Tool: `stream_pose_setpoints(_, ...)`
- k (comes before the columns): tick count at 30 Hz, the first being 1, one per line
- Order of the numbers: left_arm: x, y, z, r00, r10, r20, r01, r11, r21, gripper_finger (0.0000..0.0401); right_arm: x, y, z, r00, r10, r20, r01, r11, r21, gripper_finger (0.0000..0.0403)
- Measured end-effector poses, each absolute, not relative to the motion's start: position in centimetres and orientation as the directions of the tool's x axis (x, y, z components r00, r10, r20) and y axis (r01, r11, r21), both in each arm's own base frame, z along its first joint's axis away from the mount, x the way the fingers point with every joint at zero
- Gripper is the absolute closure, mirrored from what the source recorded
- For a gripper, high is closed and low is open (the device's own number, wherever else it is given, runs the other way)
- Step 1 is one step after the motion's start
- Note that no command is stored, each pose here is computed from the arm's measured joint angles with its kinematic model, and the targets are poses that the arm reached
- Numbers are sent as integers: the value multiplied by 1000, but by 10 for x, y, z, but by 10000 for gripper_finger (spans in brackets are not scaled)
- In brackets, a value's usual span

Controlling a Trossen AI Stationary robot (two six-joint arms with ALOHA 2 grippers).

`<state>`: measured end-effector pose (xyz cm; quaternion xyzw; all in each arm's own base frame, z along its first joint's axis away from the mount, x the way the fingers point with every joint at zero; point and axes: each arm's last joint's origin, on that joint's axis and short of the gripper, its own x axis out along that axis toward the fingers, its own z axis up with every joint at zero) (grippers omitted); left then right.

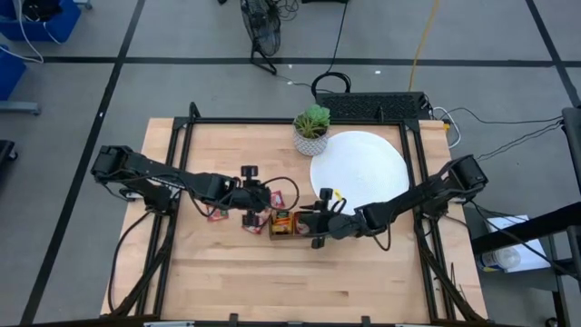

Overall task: Pick & Place Tea
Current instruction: Put the red tea bag into the middle section of the wooden organizer

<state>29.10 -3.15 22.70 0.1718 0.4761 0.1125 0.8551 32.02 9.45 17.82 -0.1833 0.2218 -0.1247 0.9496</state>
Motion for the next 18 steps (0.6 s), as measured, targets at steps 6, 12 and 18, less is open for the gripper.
stream_pose_setpoints(6, 262, -25, 213, 239, 399, -885, -81, 917, 391, 272, 312, 102, 203, 909, -280, -308, 156, 915, -371, 272)
stream_pose_setpoints(12, 234, -24, 174, 67, 268, -961, -161, 953, 255, 272, 307, 108, 211, 922, -256, -291, 140, 920, -366, 269)
stream_pose_setpoints(18, 204, -9, 151, -147, 273, -951, -453, 836, 310, 272, 306, 106, 208, 911, -262, -320, 132, 917, -376, 272)
